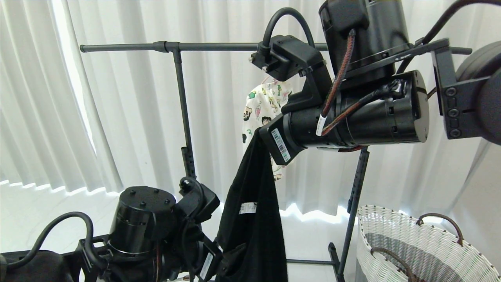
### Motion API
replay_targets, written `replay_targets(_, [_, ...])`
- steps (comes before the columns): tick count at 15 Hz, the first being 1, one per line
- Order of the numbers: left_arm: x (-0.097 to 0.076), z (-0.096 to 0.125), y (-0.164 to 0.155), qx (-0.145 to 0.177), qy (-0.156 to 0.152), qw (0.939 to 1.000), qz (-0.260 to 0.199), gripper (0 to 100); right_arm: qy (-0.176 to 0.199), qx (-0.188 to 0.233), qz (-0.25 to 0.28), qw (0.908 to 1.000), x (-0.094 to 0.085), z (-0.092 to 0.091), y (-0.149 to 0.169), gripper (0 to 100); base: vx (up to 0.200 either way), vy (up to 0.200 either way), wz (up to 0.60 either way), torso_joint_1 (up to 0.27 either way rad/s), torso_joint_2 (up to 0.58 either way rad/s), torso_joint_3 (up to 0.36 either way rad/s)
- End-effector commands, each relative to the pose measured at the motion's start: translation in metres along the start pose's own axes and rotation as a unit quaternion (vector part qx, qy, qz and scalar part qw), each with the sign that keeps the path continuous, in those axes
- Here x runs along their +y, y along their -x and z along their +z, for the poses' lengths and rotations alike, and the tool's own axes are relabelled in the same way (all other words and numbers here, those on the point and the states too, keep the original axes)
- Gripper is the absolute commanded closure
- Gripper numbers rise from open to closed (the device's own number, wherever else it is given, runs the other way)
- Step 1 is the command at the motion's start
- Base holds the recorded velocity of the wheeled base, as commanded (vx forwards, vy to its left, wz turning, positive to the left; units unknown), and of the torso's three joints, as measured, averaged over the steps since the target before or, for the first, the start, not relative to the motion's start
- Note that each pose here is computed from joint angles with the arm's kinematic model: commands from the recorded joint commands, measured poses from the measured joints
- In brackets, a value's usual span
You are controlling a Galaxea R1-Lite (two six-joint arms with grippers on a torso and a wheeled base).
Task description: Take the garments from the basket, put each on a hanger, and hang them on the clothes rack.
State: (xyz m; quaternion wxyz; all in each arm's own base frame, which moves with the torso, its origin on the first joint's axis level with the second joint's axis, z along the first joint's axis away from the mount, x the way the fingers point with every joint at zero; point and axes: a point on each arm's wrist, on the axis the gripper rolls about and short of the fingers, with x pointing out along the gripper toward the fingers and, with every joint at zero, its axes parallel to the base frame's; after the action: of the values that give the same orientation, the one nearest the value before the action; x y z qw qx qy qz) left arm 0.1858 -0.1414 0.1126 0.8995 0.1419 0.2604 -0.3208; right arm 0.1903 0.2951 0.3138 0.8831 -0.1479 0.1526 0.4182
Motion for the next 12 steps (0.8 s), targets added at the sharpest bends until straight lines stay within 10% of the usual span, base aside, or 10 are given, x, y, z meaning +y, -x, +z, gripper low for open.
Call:
replay_targets(1, [0.0,-0.014,0.007,0.019,0.0,0.9997,0.016,0,-0.01,-0.002,-0.007,0.9999,-0.005,0.0,0.003,100,0.0,0.0,0.0,0.0,0.0,0.0])
replay_targets(12, [0.017,-0.023,0.042,-0.014,0.027,0.9975,0.063,0,-0.014,0.005,-0.017,0.9997,-0.014,-0.008,0.028,100,0.0,0.0,0.0,0.0,0.0,0.0])
